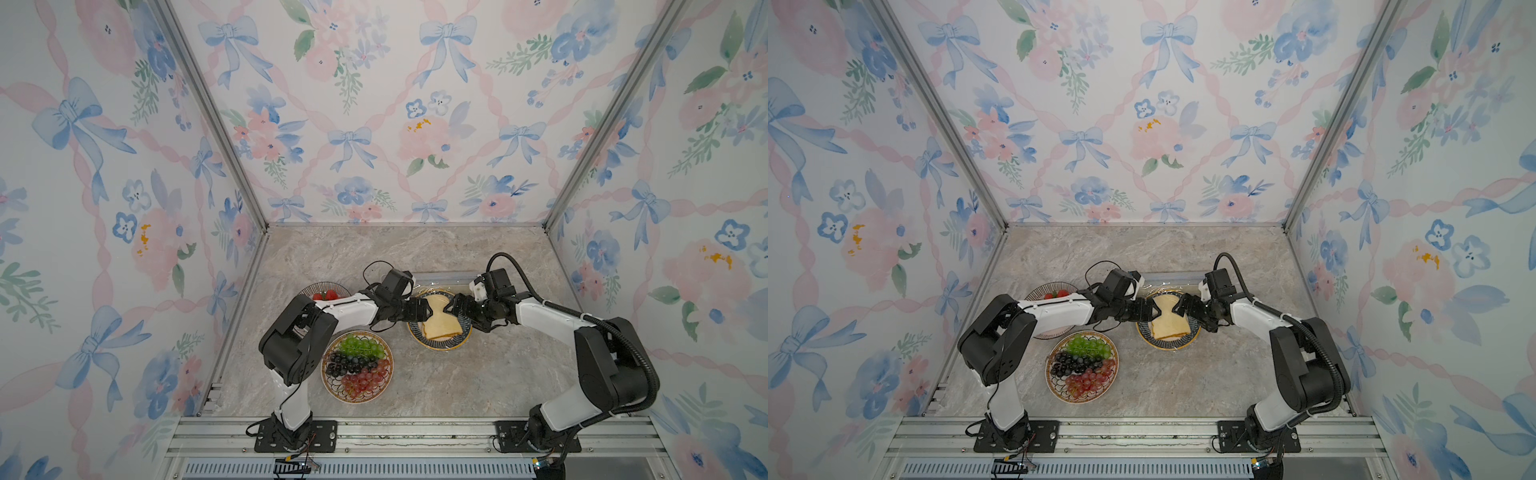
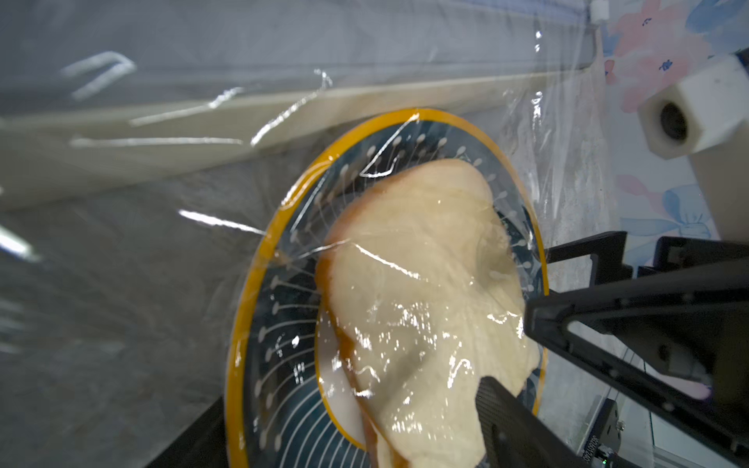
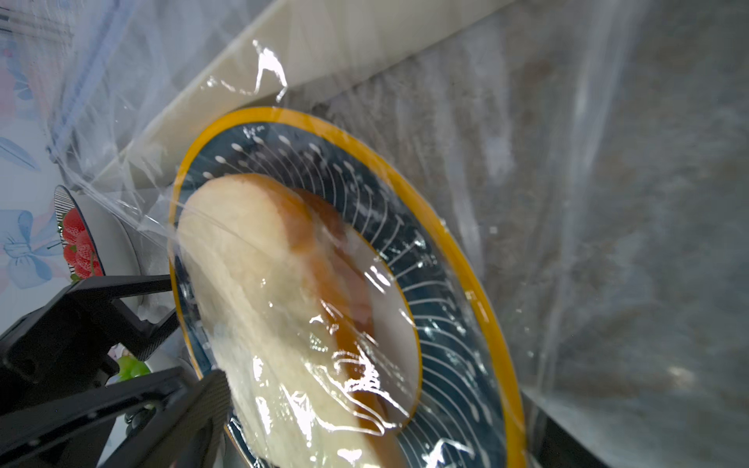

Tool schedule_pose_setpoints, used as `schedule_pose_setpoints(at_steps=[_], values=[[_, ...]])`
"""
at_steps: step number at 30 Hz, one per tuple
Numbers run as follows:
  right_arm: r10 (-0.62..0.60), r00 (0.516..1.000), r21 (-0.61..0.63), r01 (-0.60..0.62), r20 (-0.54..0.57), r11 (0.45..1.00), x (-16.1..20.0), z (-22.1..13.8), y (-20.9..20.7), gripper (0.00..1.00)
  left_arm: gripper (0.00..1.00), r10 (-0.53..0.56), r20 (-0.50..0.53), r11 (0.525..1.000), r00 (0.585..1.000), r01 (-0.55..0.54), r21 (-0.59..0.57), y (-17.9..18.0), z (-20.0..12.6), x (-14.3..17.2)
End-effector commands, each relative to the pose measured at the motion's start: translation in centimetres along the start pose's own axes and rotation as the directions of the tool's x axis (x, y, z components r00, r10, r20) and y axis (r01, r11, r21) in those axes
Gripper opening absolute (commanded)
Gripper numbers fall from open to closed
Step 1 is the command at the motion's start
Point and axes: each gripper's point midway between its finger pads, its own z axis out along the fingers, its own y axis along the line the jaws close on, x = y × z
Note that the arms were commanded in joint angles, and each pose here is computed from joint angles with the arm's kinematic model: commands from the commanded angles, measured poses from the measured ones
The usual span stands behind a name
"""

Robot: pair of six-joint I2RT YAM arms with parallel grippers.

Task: Wrap the plate with plastic wrap
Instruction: Cover the plate with plastic wrap, then tear off the plastic wrap from the plastic wrap cutting box.

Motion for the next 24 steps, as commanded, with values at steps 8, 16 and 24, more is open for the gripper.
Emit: schedule_pose_setpoints(at_steps=[8, 16, 24], values=[[-0.037, 0.998, 0.124, 0.030, 0.051, 0.992, -0.7, -4.3, -3.7, 0.97, 0.87, -0.012, 0.046, 1.000, 0.999, 0.012, -0.006, 0.5, -2.0, -0.5], [-0.137, 0.972, 0.253, 0.087, 0.189, 0.964, -6.9, -10.3, -3.9, 0.99, 0.86, 0.024, 0.161, 0.999, 0.987, -0.019, -0.030, 1.8, -7.3, -3.0], [-0.201, 0.955, 0.355, 0.114, 0.218, 0.928, -13.0, -8.9, -3.0, 0.82, 0.86, 0.015, 0.307, 0.985, 0.952, 0.040, -0.170, 8.7, -12.2, -8.9]])
